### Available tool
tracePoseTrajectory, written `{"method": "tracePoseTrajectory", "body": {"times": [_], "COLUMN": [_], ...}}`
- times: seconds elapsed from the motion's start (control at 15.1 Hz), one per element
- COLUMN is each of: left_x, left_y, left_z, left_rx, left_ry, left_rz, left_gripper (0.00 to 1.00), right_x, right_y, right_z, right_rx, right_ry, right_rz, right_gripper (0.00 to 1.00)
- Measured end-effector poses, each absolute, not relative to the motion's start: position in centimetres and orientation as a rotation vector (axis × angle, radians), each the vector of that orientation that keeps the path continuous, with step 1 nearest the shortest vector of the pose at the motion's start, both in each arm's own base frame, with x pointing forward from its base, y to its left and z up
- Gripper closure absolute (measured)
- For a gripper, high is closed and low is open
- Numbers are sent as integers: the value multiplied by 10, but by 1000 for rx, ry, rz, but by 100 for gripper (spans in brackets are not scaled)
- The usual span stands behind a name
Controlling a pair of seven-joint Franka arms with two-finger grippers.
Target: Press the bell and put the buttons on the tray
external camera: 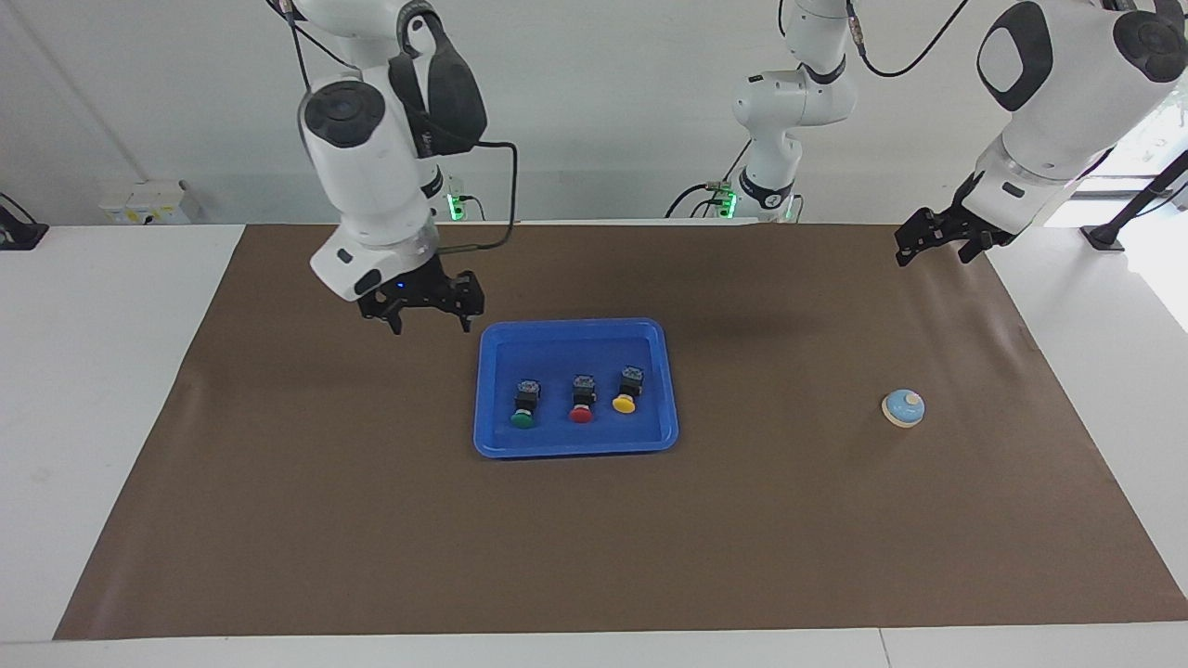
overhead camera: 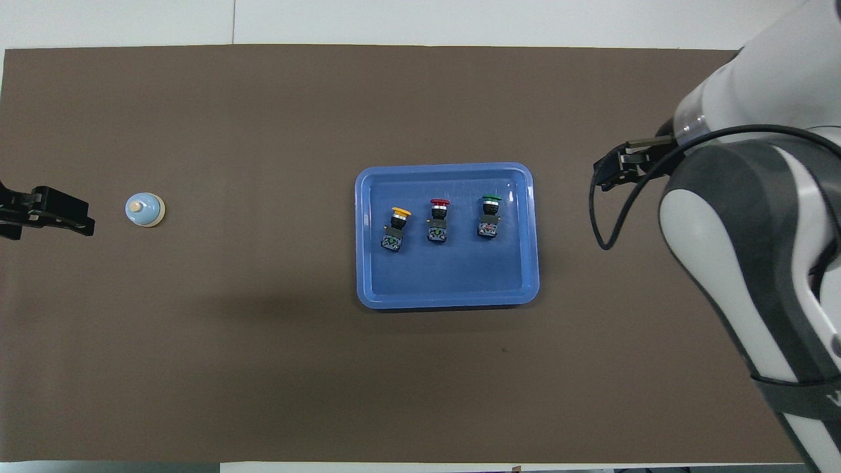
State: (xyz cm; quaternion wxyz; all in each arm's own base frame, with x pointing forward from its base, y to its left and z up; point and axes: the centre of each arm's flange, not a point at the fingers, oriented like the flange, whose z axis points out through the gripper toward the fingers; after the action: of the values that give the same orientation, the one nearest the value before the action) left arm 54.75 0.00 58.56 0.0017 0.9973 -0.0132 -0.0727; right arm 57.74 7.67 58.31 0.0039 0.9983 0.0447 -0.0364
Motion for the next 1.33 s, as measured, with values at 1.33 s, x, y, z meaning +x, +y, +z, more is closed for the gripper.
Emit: {"method": "tracePoseTrajectory", "body": {"times": [1.33], "left_x": [547], "left_y": [0], "left_z": [586], "left_rx": [3130], "left_ry": [-42], "left_rz": [-228], "left_gripper": [0], "right_x": [549], "right_y": [19], "right_z": [595], "right_rx": [3120], "right_ry": [66], "right_rz": [-226], "right_gripper": [0]}}
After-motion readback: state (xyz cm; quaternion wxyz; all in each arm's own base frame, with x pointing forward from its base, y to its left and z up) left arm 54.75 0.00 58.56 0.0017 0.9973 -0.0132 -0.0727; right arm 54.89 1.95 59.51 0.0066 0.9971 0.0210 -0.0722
